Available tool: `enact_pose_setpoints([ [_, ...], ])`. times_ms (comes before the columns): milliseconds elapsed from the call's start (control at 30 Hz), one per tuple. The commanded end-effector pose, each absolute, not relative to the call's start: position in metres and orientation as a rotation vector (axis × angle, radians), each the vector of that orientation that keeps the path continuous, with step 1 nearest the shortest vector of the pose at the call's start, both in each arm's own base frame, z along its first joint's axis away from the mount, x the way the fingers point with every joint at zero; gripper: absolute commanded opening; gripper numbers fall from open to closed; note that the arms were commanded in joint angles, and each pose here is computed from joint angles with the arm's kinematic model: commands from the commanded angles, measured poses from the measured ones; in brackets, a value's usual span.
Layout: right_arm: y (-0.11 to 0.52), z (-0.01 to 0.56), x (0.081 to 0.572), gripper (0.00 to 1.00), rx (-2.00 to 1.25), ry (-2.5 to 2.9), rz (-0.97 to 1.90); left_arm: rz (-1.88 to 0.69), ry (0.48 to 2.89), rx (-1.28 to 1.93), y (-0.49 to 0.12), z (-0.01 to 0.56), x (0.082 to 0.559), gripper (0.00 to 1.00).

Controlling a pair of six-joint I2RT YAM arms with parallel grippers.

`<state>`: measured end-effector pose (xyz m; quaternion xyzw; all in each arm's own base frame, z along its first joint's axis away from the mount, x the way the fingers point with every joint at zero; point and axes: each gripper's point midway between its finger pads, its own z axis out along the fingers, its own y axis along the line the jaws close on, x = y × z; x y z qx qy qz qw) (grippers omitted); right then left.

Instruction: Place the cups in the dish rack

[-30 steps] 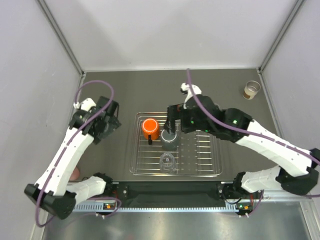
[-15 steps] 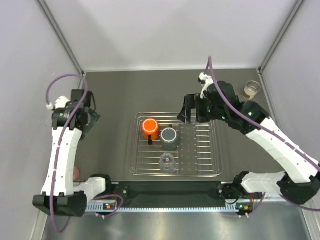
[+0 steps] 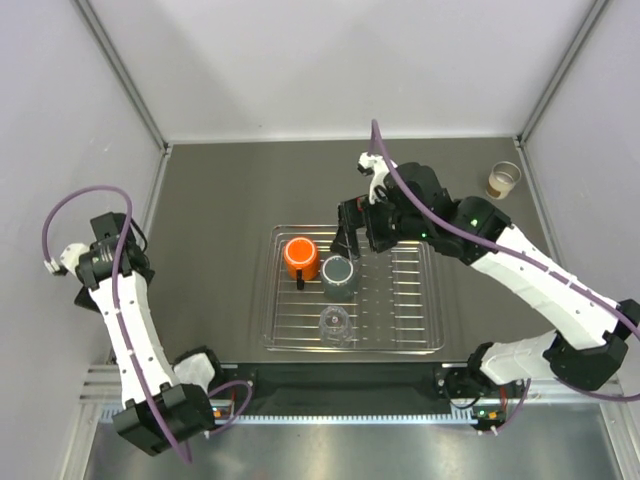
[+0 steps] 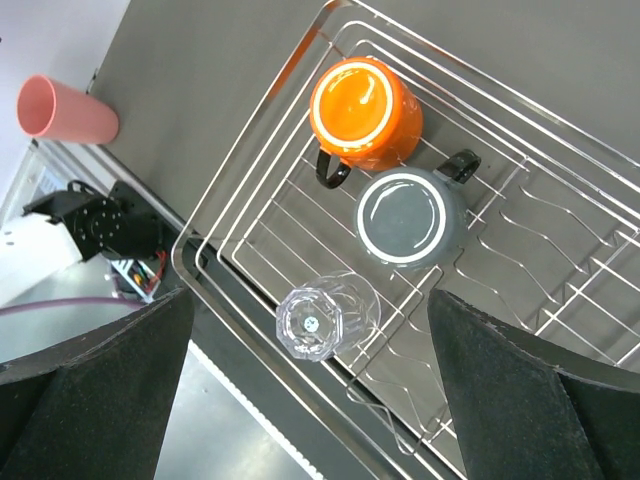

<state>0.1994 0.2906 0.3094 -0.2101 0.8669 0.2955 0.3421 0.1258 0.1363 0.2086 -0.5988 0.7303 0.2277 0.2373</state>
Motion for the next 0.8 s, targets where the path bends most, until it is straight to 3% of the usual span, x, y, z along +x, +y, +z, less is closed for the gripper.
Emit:
enact_pose_setpoints([
  [0,0.295,0.332,0.196,1.00,-0.589,2.168,0.767,0.792,2.098,-1.685,0.128,0.203,0.076,0.70],
  [333,0.303,0.335,0.183,1.00,-0.654,2.142,0.750,0.796,2.068,-1.858,0.121,0.162,0.071,0.68],
  [767,0.292,0.341,0.184,1.00,-0.640,2.114,0.726,0.853,2.040,-1.872,0.140,0.158,0.086,0.63],
])
